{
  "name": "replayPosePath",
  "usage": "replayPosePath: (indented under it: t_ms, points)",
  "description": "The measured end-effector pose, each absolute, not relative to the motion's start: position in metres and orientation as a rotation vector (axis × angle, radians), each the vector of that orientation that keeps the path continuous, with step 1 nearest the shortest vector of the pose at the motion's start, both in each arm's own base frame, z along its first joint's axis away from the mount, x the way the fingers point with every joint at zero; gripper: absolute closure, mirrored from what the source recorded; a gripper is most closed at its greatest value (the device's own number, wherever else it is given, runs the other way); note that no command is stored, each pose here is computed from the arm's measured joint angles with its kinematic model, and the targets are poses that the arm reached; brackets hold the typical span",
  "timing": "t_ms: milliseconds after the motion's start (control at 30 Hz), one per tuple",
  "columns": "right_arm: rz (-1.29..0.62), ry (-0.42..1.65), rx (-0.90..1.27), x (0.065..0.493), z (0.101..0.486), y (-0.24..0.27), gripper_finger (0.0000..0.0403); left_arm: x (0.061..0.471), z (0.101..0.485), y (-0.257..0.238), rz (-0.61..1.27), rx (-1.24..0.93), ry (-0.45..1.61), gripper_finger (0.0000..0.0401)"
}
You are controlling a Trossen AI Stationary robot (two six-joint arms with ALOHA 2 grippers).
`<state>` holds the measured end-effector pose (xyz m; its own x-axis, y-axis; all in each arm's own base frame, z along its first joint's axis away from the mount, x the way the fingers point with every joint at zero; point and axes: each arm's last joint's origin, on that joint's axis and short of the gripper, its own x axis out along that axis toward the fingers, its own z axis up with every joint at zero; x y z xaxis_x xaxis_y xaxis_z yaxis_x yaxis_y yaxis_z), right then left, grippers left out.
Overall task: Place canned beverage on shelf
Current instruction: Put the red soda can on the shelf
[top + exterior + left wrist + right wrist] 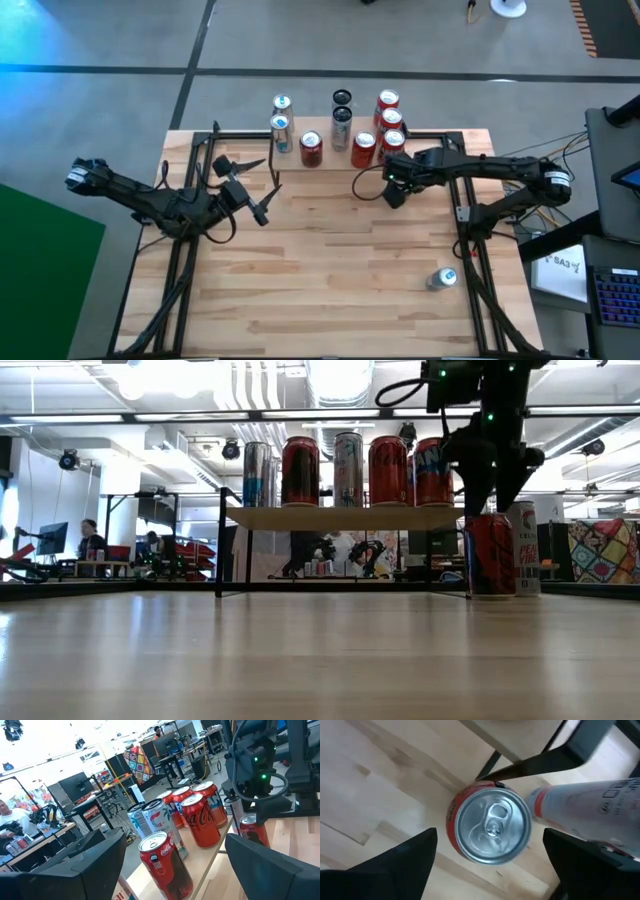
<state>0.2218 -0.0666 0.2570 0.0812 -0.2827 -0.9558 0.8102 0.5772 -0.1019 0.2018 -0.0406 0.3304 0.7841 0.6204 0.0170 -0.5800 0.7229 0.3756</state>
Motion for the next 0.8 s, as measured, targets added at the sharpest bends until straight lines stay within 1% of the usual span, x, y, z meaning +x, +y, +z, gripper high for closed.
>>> replayPosePath:
  t_ms: [333, 600, 800]
  points:
    - [-0.864, 1.183, 0.525, 0.225, 0.241, -0.068, 0.0048, 0.202, 0.330, -0.039, 0.673, 0.375, 0.114, 0.0076]
    - [-0.866, 1.192, 0.523, 0.223, 0.226, -0.067, 0.0049, 0.202, 0.330, -0.039, 0.675, 0.369, 0.112, 0.0076]
    - [-0.859, 1.160, 0.518, 0.224, 0.217, -0.068, 0.0060, 0.202, 0.330, -0.039, 0.675, 0.365, 0.111, 0.0076]
